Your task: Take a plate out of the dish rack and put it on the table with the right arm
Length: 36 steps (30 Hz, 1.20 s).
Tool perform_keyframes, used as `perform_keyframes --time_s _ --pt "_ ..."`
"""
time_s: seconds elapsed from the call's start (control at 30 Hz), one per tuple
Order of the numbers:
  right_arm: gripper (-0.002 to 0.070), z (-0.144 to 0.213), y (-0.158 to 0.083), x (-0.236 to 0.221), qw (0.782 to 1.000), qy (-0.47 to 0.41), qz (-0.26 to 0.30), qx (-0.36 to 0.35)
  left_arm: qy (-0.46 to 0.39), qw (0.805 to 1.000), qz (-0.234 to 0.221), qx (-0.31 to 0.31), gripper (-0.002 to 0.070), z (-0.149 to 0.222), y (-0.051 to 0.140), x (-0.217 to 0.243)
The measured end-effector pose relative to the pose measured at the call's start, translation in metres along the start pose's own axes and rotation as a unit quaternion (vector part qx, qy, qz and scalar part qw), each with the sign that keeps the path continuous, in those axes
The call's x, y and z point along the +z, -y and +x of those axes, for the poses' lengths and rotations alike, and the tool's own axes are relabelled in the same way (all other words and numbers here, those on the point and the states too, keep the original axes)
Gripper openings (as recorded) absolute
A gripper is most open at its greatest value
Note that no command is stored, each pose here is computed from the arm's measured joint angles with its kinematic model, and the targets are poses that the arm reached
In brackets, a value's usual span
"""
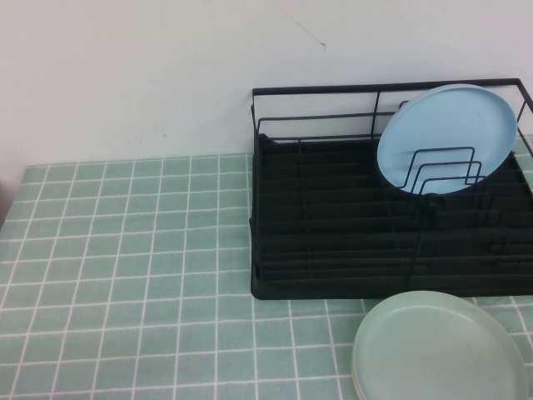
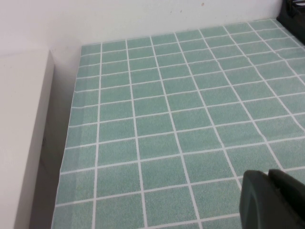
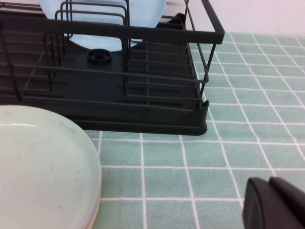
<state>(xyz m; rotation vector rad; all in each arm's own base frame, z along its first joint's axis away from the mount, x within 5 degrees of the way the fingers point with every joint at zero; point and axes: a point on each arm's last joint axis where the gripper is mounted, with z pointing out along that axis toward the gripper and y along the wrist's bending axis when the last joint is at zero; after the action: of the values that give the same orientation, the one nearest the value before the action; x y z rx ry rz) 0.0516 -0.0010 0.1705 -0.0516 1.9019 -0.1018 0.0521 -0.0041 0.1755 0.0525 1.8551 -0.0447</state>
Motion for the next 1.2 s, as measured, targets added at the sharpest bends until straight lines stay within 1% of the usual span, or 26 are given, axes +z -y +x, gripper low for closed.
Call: perform_keyframes --time_s 0.43,0.53,0.63,0.7,0.8,0.87,1.03,1.2 --pt "-0.0001 0.000 0.000 0.000 1.000 0.000 0.000 0.000 0.000 1.000 0.000 0.000 -0.0003 0.000 0.000 0.000" --pt "-0.0001 0.000 -0.001 0.000 1.000 0.001 -0.006 0.015 0.000 1.000 0.000 0.000 -0.0003 0.000 0.000 0.000" --pt "-0.0001 -0.001 -0.004 0.000 0.998 0.009 -0.023 0.057 0.000 1.000 0.000 0.000 -0.0003 0.000 0.000 0.000" --pt "-0.0001 -0.003 -0.007 0.001 0.993 0.025 -0.038 0.105 0.000 1.000 0.000 0.000 -0.0003 0.000 0.000 0.000" --pt "-0.0001 -0.013 -0.007 0.000 0.978 0.071 -0.053 0.188 0.000 1.000 0.000 0.000 -0.0003 0.000 0.000 0.000" --pt "-0.0001 -0.018 -0.006 -0.001 0.968 0.099 -0.053 0.224 0.000 1.000 0.000 0.000 -0.0003 0.000 0.000 0.000" --pt "-0.0001 -0.024 -0.001 -0.003 0.955 0.139 -0.043 0.258 0.000 1.000 0.000 0.000 -0.0003 0.000 0.000 0.000" --pt "-0.0001 -0.019 -0.008 -0.002 0.952 0.096 -0.076 0.282 0.000 1.000 0.000 0.000 -0.0003 0.000 0.000 0.000"
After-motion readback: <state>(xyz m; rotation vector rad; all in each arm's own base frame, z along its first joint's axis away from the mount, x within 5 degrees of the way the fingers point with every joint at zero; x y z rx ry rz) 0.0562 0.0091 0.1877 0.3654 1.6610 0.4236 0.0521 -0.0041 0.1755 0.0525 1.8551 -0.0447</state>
